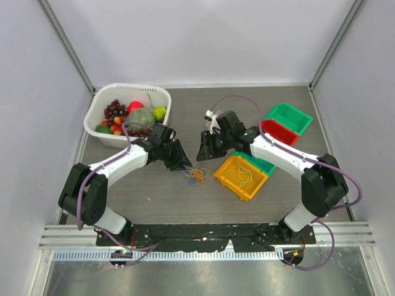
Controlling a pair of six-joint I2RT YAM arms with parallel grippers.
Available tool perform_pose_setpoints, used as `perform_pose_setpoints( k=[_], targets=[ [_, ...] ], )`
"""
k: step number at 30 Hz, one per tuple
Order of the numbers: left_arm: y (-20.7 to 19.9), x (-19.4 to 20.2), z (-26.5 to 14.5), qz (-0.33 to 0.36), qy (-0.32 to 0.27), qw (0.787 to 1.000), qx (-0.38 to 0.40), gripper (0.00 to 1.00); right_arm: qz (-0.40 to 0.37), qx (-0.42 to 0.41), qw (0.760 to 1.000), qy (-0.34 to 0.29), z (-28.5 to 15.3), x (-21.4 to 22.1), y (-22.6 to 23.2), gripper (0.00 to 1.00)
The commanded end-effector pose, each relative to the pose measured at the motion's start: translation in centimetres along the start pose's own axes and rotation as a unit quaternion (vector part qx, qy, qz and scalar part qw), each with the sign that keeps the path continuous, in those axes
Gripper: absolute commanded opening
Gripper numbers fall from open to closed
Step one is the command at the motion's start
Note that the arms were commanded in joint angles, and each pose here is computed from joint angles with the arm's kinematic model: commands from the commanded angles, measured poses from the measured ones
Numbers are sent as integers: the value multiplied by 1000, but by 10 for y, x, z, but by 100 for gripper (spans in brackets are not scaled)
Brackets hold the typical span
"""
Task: Untangle the cables
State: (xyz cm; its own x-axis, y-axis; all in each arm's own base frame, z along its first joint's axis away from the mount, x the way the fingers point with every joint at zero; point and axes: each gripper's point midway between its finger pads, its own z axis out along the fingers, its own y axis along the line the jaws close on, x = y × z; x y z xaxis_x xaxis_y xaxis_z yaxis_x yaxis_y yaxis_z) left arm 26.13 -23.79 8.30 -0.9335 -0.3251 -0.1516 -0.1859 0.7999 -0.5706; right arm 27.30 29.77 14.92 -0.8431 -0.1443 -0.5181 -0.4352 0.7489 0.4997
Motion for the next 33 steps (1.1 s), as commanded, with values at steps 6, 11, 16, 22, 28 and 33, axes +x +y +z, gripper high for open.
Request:
perform_pose_setpoints(
  k=[6, 11, 16, 22, 28, 33],
  targets=[
    [12, -13, -30, -138, -100, 985, -3, 35, -9, -127, 992, 13, 42, 5, 35, 49],
    [26, 11, -50, -136, -102, 985, 17, 41, -30, -118, 991, 45, 65, 15, 34, 45],
    [32, 35, -63, -136, -90, 985, 53, 46, -48, -104, 991, 63, 79, 24, 27, 40],
    [37, 39, -83, -143, -125, 979, 76, 48, -53, -107, 990, 78, 85, 34, 34, 29],
    [35, 43, -89, -140, -126, 978, 92, 48, -53, -96, 990, 91, 93, 46, 34, 26],
    [19, 42, -92, -124, -122, 975, 136, 50, -35, -112, 989, 86, 84, 34, 50, 1]
  ],
)
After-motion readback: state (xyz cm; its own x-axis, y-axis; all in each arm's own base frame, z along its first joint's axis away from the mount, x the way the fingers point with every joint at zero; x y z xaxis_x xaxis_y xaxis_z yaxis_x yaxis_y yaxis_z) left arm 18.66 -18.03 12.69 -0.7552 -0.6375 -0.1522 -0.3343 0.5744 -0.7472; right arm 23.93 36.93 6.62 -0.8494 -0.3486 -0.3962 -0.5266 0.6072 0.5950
